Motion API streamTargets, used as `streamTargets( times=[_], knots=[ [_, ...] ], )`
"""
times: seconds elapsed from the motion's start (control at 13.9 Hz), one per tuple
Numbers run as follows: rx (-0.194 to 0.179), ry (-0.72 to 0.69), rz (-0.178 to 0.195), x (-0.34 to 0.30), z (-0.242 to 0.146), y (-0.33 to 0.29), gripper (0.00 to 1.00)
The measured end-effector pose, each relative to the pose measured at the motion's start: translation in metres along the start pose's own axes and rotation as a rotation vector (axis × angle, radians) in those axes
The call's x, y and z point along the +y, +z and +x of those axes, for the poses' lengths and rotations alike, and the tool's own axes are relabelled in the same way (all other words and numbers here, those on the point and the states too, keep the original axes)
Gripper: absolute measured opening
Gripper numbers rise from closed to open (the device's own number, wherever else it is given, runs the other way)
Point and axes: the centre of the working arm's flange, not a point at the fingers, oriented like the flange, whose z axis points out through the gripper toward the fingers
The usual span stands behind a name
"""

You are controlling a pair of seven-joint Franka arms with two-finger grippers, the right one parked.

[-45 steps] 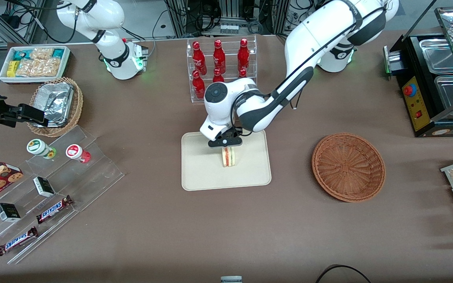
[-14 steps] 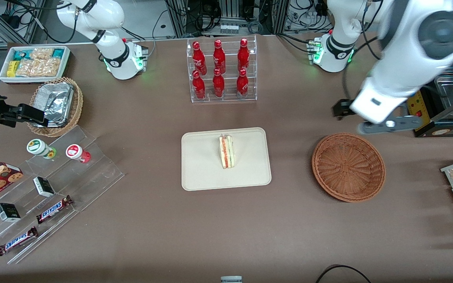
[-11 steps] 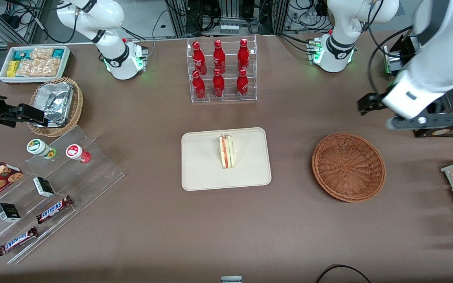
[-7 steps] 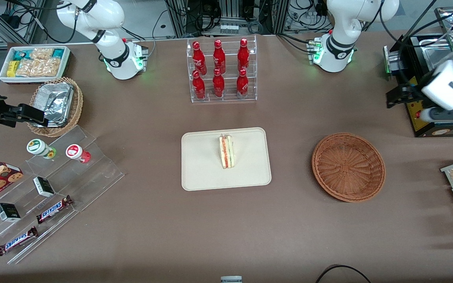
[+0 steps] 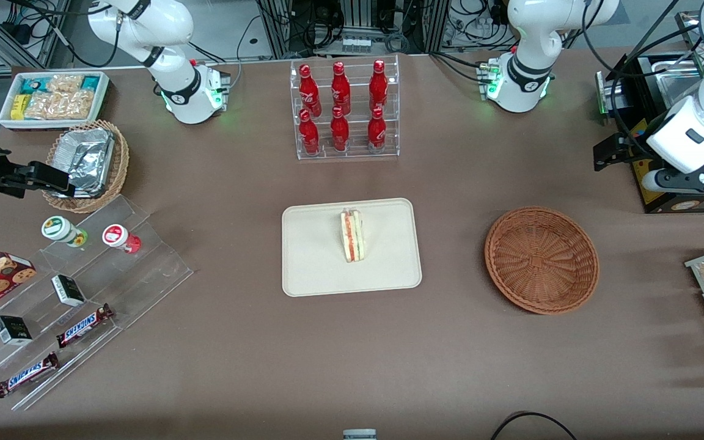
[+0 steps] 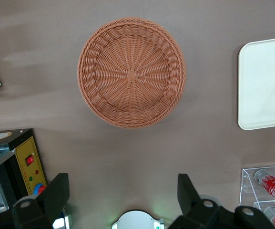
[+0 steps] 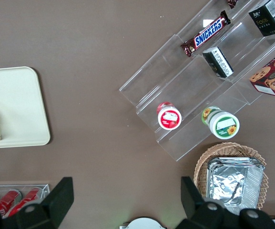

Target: Place sandwich from basket to tray

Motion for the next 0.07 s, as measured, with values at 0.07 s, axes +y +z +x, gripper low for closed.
streamTargets(
  times=[0.07],
  knots=[
    [0.003, -0.002, 0.000, -0.0013, 0.0001, -0.0014, 1.00]
  ],
)
